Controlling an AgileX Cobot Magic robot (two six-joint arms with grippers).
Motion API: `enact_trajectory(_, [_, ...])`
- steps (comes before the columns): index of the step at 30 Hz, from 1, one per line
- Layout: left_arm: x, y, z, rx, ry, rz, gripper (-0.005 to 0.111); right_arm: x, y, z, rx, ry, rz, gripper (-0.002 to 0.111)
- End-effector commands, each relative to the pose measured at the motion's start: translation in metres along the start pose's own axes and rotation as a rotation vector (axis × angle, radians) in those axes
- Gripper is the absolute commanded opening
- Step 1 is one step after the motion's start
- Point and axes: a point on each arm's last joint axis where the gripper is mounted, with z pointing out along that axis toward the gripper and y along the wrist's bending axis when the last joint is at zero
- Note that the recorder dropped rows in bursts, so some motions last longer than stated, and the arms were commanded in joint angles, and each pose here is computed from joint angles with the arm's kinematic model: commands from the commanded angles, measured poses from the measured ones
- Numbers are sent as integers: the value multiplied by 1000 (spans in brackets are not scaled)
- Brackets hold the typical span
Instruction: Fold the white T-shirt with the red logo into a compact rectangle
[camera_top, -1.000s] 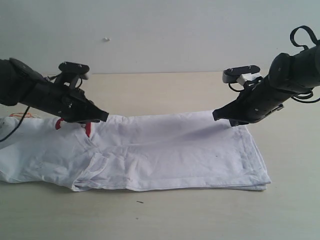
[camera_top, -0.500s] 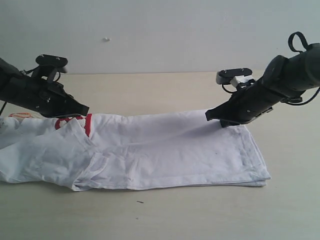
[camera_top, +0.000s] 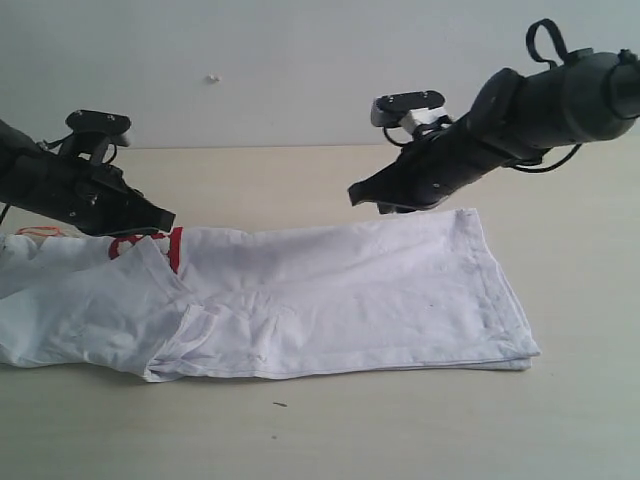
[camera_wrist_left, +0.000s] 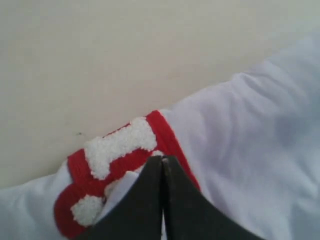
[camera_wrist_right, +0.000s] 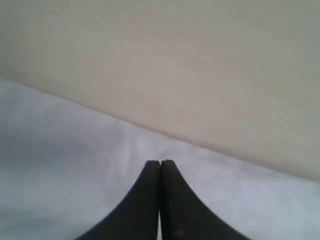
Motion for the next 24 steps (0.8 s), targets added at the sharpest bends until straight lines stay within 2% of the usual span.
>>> enact_trajectory(1, [-1, 0, -3, -2, -8, -5, 0, 10, 24, 27, -24, 19, -30, 0])
enact_trajectory(6, [-1, -2, -3, 13, 0, -5, 0, 18, 28, 48, -67, 102, -12, 0])
enact_trajectory(10, [-1, -2, -3, 17, 2, -5, 0, 14, 29, 50, -72, 98, -16, 0])
enact_trajectory(13, [1, -4, -3, 48, 18, -9, 0, 3, 30, 37, -54, 74, -75, 0])
enact_trajectory(14, [2, -1, -7, 73, 29, -36, 0, -6, 26, 23, -42, 47, -28, 0])
enact_trajectory(17, [6, 23, -25, 69, 46, -166, 0, -19, 10, -1, -31, 13, 6, 0])
enact_trajectory(20, [11, 57, -50, -8, 37, -288, 0, -21, -5, -15, -30, 30, 30, 0])
enact_trajectory(21, [16, 74, -63, -41, 42, -343, 5, -19, -13, -17, -30, 50, 36, 0])
enact_trajectory(22, [23, 86, -73, -50, 65, -376, 15, -17, -19, -19, -31, 65, 37, 0])
enact_trajectory(24, [35, 102, -83, -60, 102, -422, 34, -14, -25, -19, -29, 75, 38, 0])
